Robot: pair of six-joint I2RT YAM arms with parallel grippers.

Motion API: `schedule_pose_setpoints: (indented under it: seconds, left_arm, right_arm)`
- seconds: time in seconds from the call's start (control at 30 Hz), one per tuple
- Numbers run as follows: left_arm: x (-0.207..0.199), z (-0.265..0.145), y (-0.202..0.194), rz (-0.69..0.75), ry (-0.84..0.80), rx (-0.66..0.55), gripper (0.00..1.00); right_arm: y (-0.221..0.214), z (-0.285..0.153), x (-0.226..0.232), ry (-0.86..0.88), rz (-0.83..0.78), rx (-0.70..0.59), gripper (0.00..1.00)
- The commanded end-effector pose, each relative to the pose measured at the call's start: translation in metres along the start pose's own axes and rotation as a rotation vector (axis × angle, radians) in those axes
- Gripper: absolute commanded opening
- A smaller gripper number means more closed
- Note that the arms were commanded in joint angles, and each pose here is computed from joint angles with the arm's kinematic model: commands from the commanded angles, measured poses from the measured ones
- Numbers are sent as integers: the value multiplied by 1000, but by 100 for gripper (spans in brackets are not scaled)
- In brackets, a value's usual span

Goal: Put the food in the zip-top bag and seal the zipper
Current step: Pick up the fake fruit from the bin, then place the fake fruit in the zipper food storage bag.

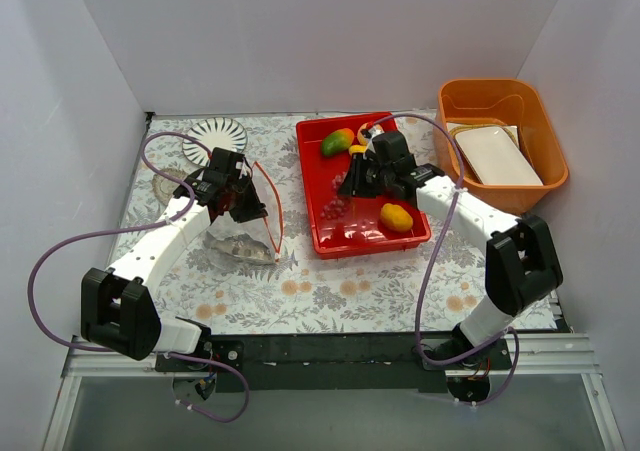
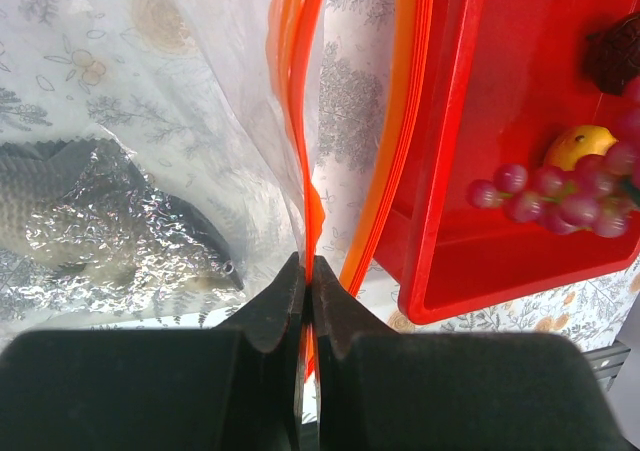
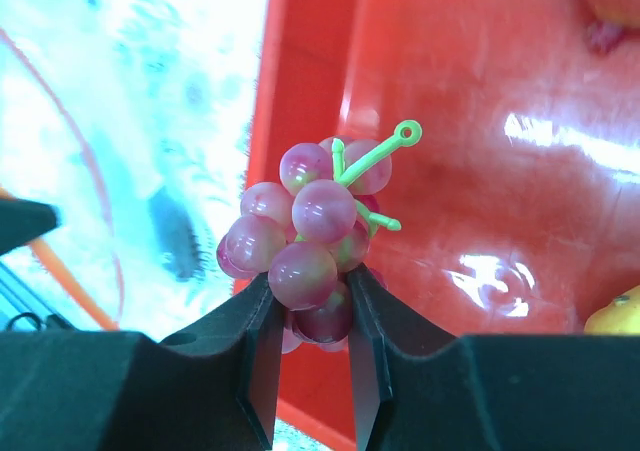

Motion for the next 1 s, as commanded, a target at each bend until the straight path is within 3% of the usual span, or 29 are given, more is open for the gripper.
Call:
schedule_pose_setpoints:
  seconds: [0.0, 0.17, 0.4, 0.97]
  left_arm:
    - [-4, -5, 5, 14, -22, -29, 0]
    - [-5, -5, 6, 10, -21, -28, 0]
    - [-5, -2, 7, 12, -18, -22, 0]
    - [-8, -5, 7, 9, -40, -26, 0]
  right_arm:
    - [29, -28, 36, 123, -69, -126, 1]
    - [45, -54, 68, 204, -111, -201, 2]
    - [40, -64, 119, 311, -164, -196, 3]
    - [14, -7, 153, 263, -267, -86, 3]
Point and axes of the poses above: each gripper's point midway between its finger pads, its own z axis out along the fingers, its own x axis along the line the jaws close on, y = z × x, the point moved 6 cm from there along -z, back along the fingers, and after that the axes turned 12 degrees about z, right-handed, at the moved point
